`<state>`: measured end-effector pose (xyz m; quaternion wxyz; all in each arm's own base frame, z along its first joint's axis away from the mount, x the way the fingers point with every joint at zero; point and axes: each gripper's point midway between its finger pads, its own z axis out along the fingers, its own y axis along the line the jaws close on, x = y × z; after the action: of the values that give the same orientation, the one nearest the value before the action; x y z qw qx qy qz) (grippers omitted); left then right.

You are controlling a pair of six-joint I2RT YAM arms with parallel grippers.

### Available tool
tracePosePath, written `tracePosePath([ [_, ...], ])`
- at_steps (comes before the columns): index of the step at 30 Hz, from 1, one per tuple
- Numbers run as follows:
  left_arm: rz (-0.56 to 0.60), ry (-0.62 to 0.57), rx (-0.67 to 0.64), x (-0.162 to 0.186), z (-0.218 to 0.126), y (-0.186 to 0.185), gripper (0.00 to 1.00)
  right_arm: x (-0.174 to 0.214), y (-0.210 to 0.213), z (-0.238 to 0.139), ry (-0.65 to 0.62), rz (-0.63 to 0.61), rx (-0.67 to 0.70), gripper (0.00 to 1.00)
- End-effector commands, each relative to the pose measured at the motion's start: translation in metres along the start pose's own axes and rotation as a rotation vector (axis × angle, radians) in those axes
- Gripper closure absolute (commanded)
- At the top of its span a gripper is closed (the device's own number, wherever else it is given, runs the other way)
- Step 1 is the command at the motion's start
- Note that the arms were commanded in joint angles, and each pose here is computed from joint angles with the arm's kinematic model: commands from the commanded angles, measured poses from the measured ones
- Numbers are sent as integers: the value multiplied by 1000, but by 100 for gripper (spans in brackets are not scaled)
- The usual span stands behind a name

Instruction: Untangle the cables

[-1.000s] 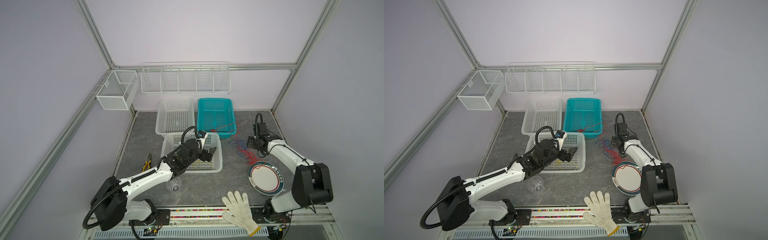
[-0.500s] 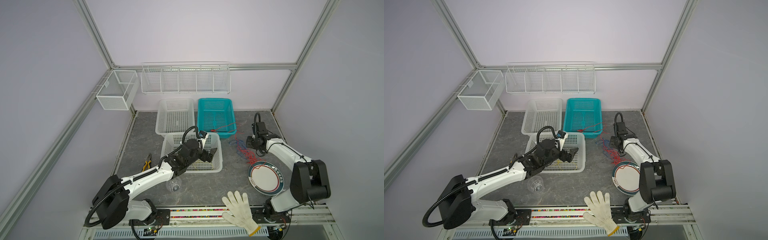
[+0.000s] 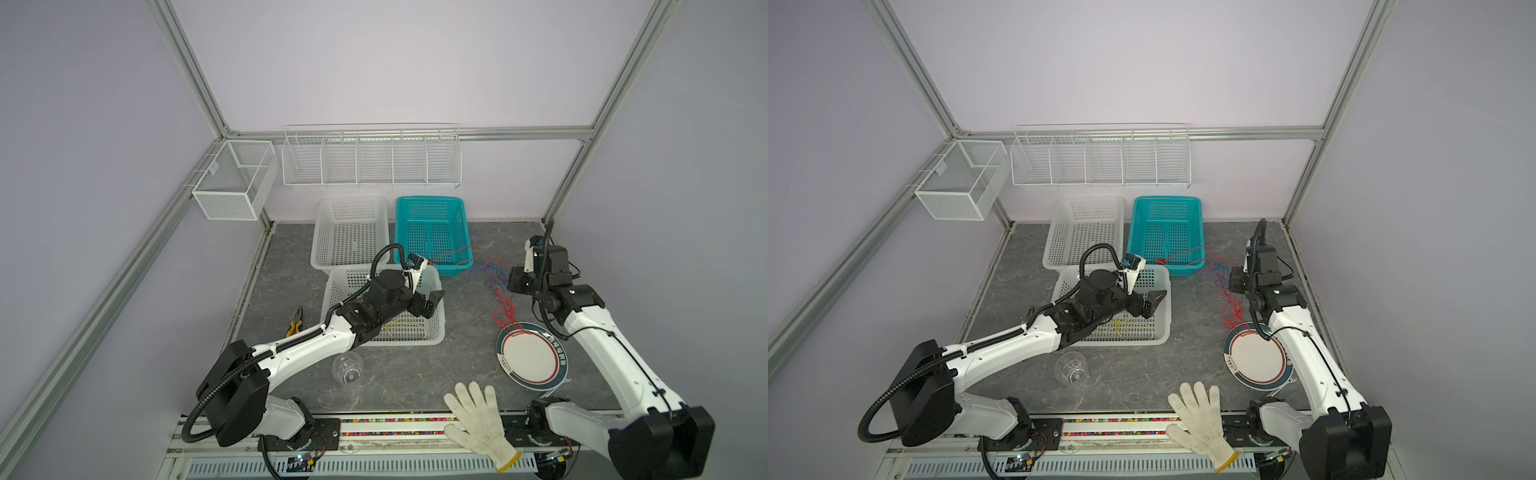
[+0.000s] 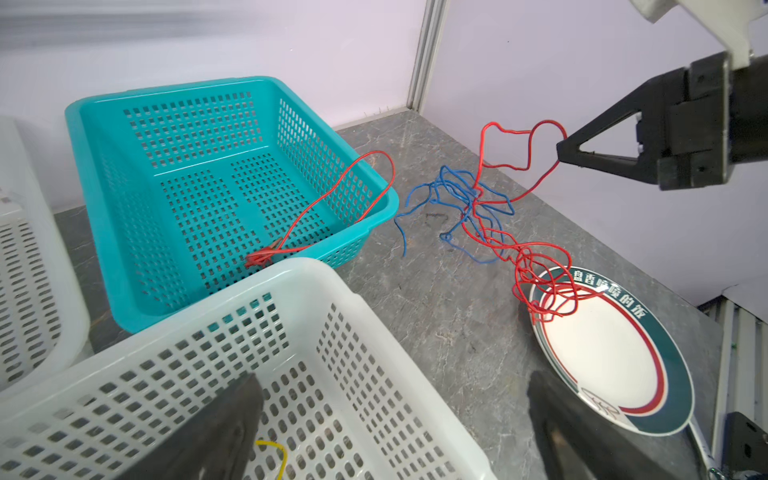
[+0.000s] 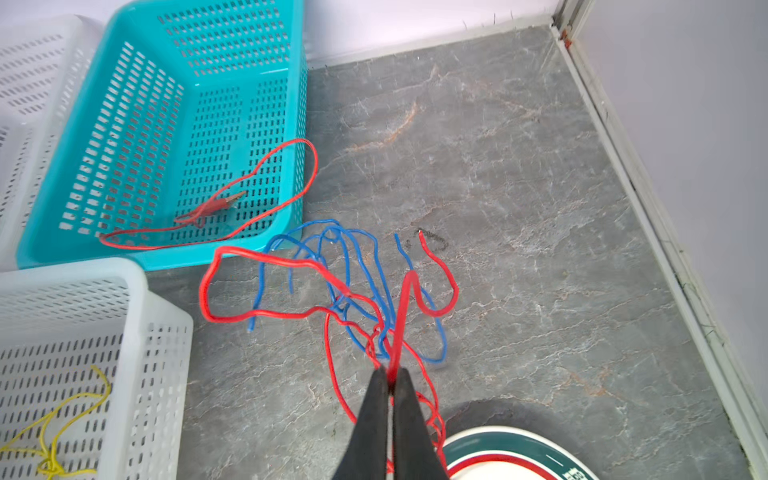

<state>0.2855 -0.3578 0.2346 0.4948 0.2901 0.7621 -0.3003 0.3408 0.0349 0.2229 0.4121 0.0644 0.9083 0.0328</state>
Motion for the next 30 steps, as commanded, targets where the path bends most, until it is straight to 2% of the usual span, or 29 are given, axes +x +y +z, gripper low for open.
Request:
tracePosePath([
  [1,21,-67,78,-30,3,-16,1,0,5,-17,12,-42,-33,93],
  [7,28,-86,167,-44,14,-37,0,-11,19,-43,-53,-37,-132,93],
  [14,54,-18,223,-26,41,-63,4,-31,30,-66,-140,-2,-208,93],
  [24,31,-29,208,-31,61,-63,9,-46,47,-90,-232,-47,-316,93],
  [30,23,-88,219,-49,69,-67,8,-41,56,-95,-235,-79,-376,93],
])
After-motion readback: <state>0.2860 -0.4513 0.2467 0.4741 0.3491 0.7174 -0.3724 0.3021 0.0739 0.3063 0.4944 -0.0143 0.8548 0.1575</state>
